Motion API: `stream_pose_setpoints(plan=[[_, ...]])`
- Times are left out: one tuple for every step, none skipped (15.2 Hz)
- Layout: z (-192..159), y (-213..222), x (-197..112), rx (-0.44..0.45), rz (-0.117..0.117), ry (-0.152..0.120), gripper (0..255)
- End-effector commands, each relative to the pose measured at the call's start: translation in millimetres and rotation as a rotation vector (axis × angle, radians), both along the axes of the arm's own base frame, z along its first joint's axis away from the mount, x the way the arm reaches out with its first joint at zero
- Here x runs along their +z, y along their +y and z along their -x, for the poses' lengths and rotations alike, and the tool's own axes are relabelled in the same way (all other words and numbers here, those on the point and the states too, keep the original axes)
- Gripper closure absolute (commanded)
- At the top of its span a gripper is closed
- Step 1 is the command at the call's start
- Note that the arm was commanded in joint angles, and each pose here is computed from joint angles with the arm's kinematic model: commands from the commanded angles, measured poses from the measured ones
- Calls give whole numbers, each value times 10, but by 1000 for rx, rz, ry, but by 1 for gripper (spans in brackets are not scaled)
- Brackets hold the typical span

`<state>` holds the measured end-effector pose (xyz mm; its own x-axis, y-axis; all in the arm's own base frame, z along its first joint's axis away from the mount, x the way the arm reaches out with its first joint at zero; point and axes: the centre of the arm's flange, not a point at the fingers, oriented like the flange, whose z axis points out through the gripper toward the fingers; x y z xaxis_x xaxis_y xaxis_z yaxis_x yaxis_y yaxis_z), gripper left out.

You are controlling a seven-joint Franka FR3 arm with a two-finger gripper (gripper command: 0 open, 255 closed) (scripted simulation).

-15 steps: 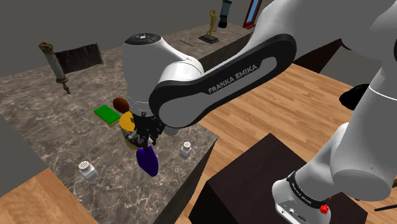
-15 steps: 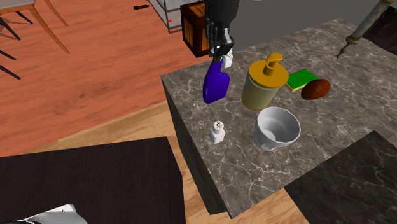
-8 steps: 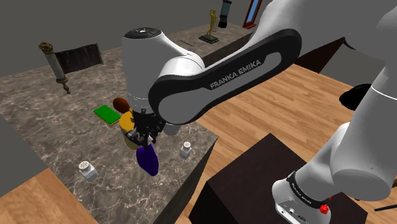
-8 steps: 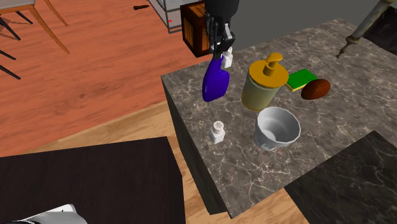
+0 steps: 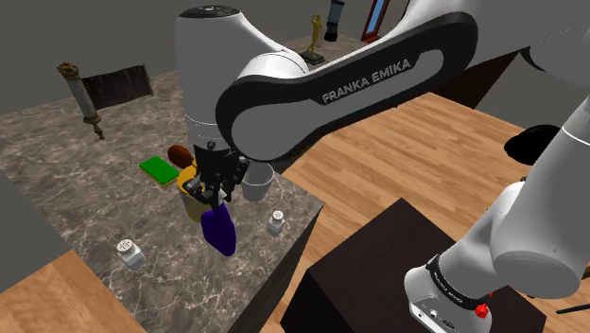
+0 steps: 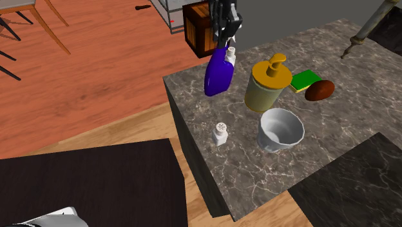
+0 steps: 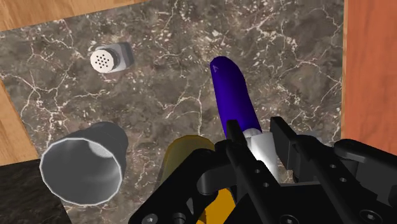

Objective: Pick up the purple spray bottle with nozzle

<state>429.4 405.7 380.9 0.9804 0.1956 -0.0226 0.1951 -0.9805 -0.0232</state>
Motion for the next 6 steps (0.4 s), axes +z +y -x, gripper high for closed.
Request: stream_pose_setpoints(plan=[[2,-3,118,0,0,0,255],[2,-3,171,0,0,0,255],[2,-3,223,0,0,0,255],[2,-3,276,0,0,0,255],[2,-3,284,0,0,0,255],[2,-3,284,0,0,0,255]])
